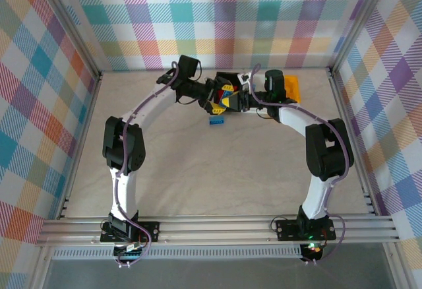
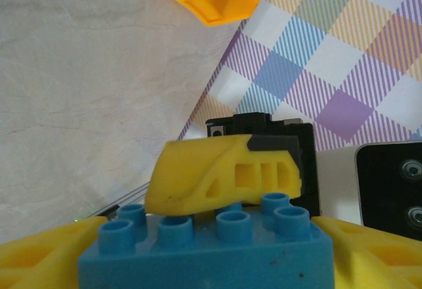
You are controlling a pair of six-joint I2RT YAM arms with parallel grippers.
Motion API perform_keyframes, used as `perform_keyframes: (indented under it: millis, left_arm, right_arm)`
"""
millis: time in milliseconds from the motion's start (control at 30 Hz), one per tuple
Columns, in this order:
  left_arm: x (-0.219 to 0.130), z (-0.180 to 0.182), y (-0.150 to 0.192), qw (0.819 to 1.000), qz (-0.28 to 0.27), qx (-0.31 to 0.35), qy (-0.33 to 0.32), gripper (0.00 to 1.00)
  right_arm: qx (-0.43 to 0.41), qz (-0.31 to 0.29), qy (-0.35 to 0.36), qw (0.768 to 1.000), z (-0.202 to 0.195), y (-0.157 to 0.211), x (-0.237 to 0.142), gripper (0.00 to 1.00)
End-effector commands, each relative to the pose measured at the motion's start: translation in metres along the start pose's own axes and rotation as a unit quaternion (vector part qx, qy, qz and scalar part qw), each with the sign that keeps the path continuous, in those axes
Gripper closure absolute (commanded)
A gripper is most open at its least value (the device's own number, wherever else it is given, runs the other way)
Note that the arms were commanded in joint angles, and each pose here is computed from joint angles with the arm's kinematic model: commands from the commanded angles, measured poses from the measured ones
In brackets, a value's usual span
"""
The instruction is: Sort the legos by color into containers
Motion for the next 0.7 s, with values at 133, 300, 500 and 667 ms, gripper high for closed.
perform_keyframes:
  millis: [133,300,500,667]
  left_arm:
    - [-0.013,-0.012,0.011,1.0,0.002,0.015,0.011,0.13]
    - [-0.022,-0.009,0.012,1.0,-0.004,0.027,-0.011,0.0]
    - [-0.053,0.005,0.009,0.996,-0.048,0.047,-0.057,0.0]
    - [-0.075,0.024,0.008,0.988,-0.077,0.069,-0.112,0.0]
  right_arm:
    - [-0.023,0.008,-0.014,1.0,0.012,0.001,-0.002,0.88]
    - [0.002,0.001,0.016,1.0,0.002,0.004,-0.012,0.87]
    - [0.046,-0.009,0.136,0.99,-0.035,-0.002,-0.039,0.86]
    - [0.075,-0.01,0.243,0.967,-0.072,-0.017,-0.065,0.84]
Point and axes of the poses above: each hand's point on the last joint's axis, 136 mm out from that joint toward the fingers, its own x axis out along the fingers, its own z axis along the line the jaws close on, y = z × x, the point moved 5 cm from there along -x, back along the fingers, and after that the axes turned 10 degrees about x, right-handed, at the moved point
